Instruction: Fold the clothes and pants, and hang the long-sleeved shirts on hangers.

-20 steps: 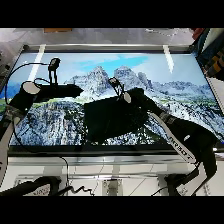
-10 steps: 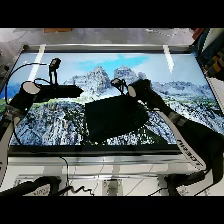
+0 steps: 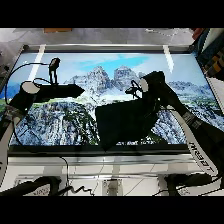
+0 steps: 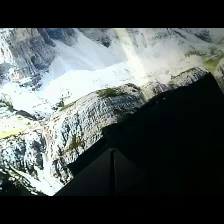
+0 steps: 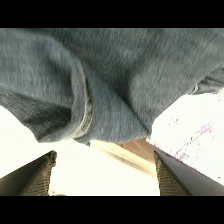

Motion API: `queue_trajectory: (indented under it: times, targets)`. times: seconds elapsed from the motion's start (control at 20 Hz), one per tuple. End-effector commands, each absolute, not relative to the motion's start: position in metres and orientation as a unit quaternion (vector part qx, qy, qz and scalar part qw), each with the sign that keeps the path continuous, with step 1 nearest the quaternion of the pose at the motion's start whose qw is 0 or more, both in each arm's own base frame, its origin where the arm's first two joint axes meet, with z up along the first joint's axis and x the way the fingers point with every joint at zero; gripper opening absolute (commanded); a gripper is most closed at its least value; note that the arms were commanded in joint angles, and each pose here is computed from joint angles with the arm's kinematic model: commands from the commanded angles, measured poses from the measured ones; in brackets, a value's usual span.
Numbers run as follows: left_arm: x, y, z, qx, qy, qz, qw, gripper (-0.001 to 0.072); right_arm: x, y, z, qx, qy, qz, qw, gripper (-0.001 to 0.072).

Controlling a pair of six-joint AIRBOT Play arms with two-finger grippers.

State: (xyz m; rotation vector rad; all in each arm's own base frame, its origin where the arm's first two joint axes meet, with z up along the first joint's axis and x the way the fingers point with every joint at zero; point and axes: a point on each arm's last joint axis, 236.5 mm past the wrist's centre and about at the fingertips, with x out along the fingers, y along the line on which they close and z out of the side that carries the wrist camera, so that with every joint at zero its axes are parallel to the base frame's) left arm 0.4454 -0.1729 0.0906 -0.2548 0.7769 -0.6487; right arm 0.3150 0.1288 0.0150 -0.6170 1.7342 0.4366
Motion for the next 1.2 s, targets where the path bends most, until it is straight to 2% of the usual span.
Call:
queue_trajectory:
  times: [0.0, 0.05, 0.1, 0.15, 0.2, 0.3, 0.4, 0.45, 0.55, 0.65, 0.75, 0.85, 0.95, 1.0, 1.05, 1.1, 1.15]
  targets:
    - [0.446, -0.174, 0.092, -0.125, 0.369, -0.311, 0.867, 0.0014, 0.314, 0.122, 0.018, -0.279, 0.744, 0.193, 0.576, 0.069]
    - [0.446, -0.174, 0.092, -0.125, 0.369, -0.311, 0.867, 0.0014, 0.323, 0.123, 0.016, -0.287, 0.729, 0.196, 0.589, 0.0685]
    - [0.446, -0.174, 0.092, -0.125, 0.369, -0.311, 0.867, 0.0014, 0.34, 0.128, 0.013, -0.291, 0.704, 0.195, 0.618, 0.0557]
    - [0.446, -0.174, 0.092, -0.125, 0.369, -0.311, 0.867, 0.0014, 0.361, 0.137, 0.011, -0.291, 0.671, 0.2, 0.652, 0.0228]
    - [0.446, -0.174, 0.092, -0.125, 0.37, -0.311, 0.867, 0.0014, 0.386, 0.149, 0.012, -0.29, 0.628, 0.205, 0.692, 0.0065]
    - [0.445, -0.174, 0.092, -0.125, 0.37, -0.311, 0.867, 0.0014, 0.435, 0.167, 0.022, -0.286, 0.542, 0.209, 0.762, 0.0035]
    - [0.445, -0.174, 0.092, -0.124, 0.37, -0.311, 0.866, 0.0015, 0.464, 0.154, 0.031, -0.26, 0.508, 0.185, 0.8, 0.0033]
    - [0.445, -0.174, 0.092, -0.124, 0.371, -0.312, 0.866, 0.0014, 0.47, 0.131, 0.031, -0.238, 0.518, 0.159, 0.806, 0.0033]
    - [0.445, -0.174, 0.092, -0.124, 0.37, -0.312, 0.866, 0.0014, 0.465, 0.063, 0.022, -0.175, 0.57, 0.1, 0.796, 0.0033]
    - [0.445, -0.174, 0.092, -0.124, 0.371, -0.312, 0.866, 0.0014, 0.441, 0.005, 0.013, -0.067, 0.63, 0.073, 0.77, 0.0033]
    - [0.445, -0.174, 0.092, -0.124, 0.371, -0.312, 0.866, 0.0014, 0.412, -0.008, 0.012, 0.074, 0.654, 0.142, 0.739, 0.0034]
    - [0.445, -0.174, 0.092, -0.124, 0.37, -0.312, 0.866, 0.0015, 0.39, 0.003, 0.017, 0.217, 0.644, 0.211, 0.702, 0.0052]
    - [0.445, -0.174, 0.092, -0.124, 0.37, -0.312, 0.866, 0.0014, 0.378, 0.011, 0.007, 0.277, 0.645, 0.223, 0.677, 0.0429]
    - [0.445, -0.174, 0.092, -0.124, 0.37, -0.312, 0.866, 0.0014, 0.374, 0.016, 0.0, 0.279, 0.65, 0.224, 0.67, 0.0518]
    - [0.445, -0.174, 0.092, -0.124, 0.37, -0.312, 0.866, 0.0015, 0.375, 0.021, -0.007, 0.276, 0.65, 0.221, 0.673, 0.0568]
    - [0.445, -0.174, 0.092, -0.124, 0.37, -0.312, 0.866, 0.0014, 0.382, 0.026, -0.01, 0.266, 0.645, 0.219, 0.682, 0.0626]
    - [0.445, -0.174, 0.092, -0.124, 0.37, -0.312, 0.866, 0.0015, 0.391, 0.034, -0.012, 0.256, 0.636, 0.217, 0.695, 0.0719]
